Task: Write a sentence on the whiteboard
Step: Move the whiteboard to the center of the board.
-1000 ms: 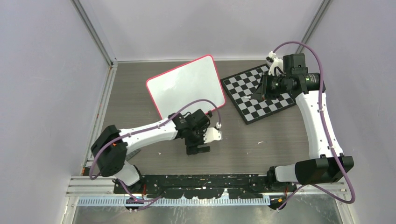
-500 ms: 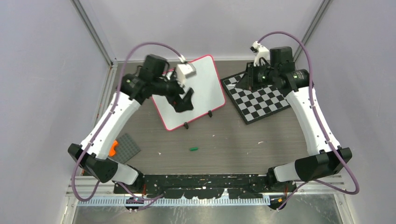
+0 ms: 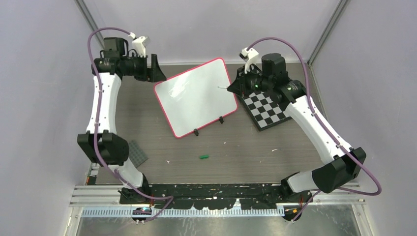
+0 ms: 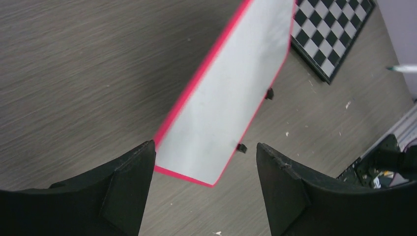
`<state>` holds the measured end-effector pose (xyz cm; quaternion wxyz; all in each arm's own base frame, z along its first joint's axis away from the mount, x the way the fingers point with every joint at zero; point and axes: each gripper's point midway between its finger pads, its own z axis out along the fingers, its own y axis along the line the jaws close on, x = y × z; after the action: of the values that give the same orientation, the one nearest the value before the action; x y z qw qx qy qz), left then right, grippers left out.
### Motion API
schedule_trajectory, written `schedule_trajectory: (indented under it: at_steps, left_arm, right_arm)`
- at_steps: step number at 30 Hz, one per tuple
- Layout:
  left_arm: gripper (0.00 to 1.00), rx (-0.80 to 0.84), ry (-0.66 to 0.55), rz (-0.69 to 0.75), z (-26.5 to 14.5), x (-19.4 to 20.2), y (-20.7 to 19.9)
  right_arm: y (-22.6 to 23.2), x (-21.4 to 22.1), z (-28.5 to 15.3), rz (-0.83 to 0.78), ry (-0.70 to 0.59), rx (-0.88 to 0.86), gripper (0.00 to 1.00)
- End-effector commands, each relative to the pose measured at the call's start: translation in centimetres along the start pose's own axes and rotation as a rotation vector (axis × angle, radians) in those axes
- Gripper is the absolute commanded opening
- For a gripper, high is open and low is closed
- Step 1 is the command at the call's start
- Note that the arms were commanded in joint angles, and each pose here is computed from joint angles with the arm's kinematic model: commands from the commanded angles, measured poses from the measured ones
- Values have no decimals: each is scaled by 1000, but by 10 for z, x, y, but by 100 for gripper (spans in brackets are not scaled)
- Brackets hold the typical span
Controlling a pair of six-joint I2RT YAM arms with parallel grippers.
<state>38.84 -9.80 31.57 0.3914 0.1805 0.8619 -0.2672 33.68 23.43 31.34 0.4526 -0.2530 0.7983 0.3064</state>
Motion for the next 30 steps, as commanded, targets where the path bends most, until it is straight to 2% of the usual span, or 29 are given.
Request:
schedule_trajectory:
  at_steps: [1,6,11,14,22,25,30]
  left_arm:
    - [76,15,-33,-91,11,-18,28]
    - [76,146,-48,-81,32,-32,27]
    - [77,292,-55,-137,52,-40,10]
    - [76,324,-26,-143,72,-34,4]
    - [66,354,41,-185,108,-18,0]
    - [56,381,73,-175,112,-9,-9]
    - [28,454,112,-190,112,6,-29]
  right_arm:
    - [2,-39,-6,-152,-136,27,0]
    - [14,-30,-11,-181,-141,-35,0]
    - [17,-29,-16,-223,-140,-34,0]
    - [13,-30,-14,-258,-150,-22,0]
    - [5,-30,-9,-260,-146,21,0]
    - [6,-29,-10,-259,-145,19,0]
    - [7,-24,-11,-263,-139,15,0]
